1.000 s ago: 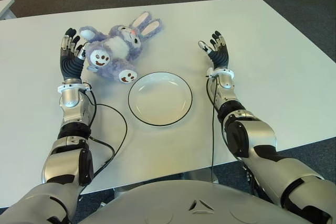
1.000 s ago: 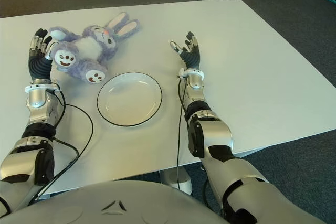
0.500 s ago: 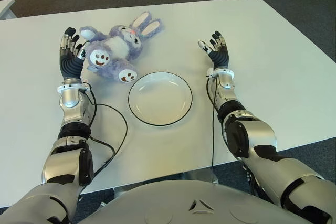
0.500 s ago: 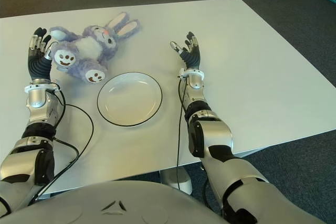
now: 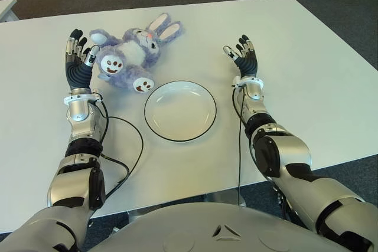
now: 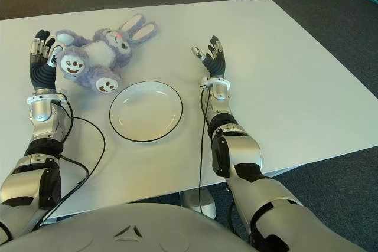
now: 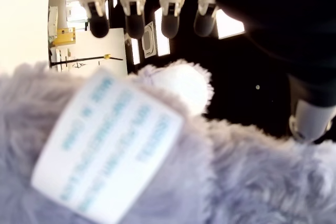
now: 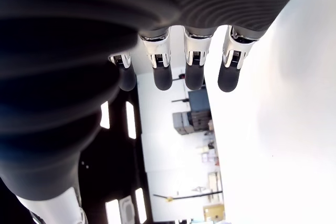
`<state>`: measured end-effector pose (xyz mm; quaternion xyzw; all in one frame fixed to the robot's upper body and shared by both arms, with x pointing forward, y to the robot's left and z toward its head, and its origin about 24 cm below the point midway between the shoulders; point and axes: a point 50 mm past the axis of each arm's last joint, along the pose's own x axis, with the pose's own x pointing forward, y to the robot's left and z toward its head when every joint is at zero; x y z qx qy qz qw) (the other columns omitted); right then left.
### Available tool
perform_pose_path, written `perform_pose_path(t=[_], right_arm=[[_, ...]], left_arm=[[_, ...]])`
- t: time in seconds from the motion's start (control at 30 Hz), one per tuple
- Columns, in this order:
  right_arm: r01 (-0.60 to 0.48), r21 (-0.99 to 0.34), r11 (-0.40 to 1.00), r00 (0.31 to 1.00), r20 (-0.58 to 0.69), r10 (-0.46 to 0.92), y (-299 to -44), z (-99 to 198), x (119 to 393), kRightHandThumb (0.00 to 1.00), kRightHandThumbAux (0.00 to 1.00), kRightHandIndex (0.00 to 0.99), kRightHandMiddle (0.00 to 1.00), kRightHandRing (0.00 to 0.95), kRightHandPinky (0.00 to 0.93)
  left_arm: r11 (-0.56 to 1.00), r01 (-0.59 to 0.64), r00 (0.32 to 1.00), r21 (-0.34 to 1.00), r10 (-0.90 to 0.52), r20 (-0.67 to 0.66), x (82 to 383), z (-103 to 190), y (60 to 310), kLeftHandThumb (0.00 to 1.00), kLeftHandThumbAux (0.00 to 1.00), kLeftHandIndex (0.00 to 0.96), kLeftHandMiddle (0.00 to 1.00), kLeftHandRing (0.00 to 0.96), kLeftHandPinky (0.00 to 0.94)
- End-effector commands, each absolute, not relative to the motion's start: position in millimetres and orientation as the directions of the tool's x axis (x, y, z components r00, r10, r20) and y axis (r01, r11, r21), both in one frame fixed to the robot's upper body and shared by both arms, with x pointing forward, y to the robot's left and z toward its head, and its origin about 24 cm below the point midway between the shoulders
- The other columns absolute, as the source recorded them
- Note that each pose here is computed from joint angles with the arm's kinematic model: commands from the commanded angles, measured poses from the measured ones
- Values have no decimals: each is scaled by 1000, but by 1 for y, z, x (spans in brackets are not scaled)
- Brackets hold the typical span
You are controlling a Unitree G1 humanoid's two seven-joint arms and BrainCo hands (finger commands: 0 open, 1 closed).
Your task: Put the doll into the plate.
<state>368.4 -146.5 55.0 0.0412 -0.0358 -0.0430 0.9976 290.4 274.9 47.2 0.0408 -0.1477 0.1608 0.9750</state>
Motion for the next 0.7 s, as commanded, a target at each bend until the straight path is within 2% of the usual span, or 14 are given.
perform_pose_path(t=[0.03,0.27,0.7], right_arm=[[113,65,991,985,-135,-104,-154,1,339,141,763,64,56,53,92],[116,66,991,985,-133,-106,-154,1,339,133,762,63,52,51,91],[107,56,993,986,-132,-99,-153,1,339,125,762,60,53,50,89]], left_arm=[[939,-319,936,127,333,-116,198,-62,256,105,478,0,17,12,22],[935,-321,937,149,337,-96,195,-61,257,121,488,0,19,21,51],[925,-336,935,178,350,-58,188,-61,258,136,470,0,28,26,39]])
